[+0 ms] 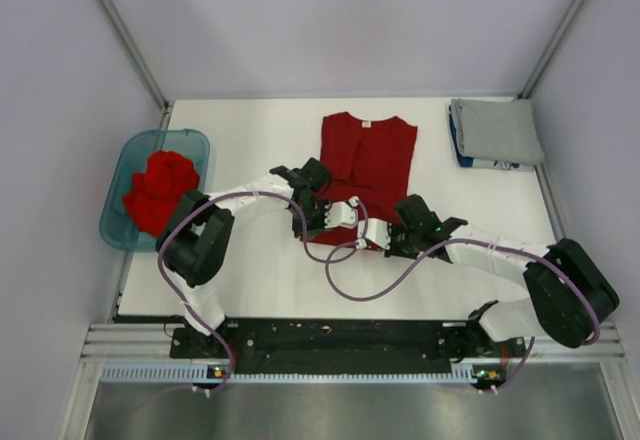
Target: Fold and stack the t-shirts
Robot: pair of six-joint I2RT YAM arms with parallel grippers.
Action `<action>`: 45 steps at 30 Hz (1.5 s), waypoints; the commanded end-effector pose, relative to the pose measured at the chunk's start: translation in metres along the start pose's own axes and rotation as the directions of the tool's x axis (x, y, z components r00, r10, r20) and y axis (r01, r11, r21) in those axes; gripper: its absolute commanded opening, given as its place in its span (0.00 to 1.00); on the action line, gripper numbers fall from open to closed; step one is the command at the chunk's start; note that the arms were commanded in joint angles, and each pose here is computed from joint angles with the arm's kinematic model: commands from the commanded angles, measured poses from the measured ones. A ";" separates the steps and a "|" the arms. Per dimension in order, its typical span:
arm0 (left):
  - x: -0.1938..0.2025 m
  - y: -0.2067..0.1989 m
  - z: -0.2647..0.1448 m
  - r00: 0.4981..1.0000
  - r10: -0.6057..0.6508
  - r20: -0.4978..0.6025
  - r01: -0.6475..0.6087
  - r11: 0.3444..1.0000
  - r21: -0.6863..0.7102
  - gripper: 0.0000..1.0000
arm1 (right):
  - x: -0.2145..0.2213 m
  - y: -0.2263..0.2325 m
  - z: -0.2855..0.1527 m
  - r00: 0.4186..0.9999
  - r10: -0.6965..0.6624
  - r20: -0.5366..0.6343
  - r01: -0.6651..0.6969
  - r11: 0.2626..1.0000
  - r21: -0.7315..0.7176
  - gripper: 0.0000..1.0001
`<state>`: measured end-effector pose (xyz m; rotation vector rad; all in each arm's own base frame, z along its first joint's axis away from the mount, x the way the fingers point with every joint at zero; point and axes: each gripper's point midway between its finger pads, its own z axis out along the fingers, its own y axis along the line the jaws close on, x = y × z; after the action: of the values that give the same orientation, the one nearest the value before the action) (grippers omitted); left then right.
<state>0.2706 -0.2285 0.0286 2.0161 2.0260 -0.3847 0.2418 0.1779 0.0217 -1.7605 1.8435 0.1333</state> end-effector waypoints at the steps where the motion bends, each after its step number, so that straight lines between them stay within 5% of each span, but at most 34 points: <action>1: 0.007 -0.031 -0.030 0.999 0.008 -0.043 -0.006 0.998 0.062 0.00 | -0.029 0.008 -0.029 0.998 -0.026 0.059 0.028 0.999 -0.025 0.00; 6: 0.012 -0.074 -0.066 1.000 0.000 -0.015 0.002 0.992 0.130 0.00 | -0.037 0.049 -0.062 0.994 -0.090 0.055 0.097 0.986 -0.133 0.00; 19: 0.004 -0.147 -0.153 0.996 -0.006 0.086 -0.012 0.979 0.203 0.00 | -0.104 0.108 -0.166 0.942 -0.032 0.334 0.134 0.949 -0.287 0.00; 27: -0.036 -0.063 -0.178 0.981 -0.121 0.155 0.138 0.984 -0.109 0.00 | -0.100 0.034 -0.159 0.924 0.136 0.357 -0.089 0.986 -0.144 0.00; 34: -0.036 0.023 -0.164 0.956 -0.259 0.140 0.282 0.942 -0.180 0.00 | -0.072 -0.061 -0.137 0.859 0.358 0.367 -0.380 0.925 -0.012 0.00; 45: -0.040 0.132 -0.131 0.947 -0.305 0.096 0.320 0.906 -0.276 0.00 | -0.020 -0.145 -0.091 0.790 0.546 0.278 -0.589 0.802 0.099 0.00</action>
<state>0.3707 -0.2314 0.1666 1.5435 2.2089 -0.3194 0.3027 0.1473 0.1444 -1.0660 2.0630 0.4649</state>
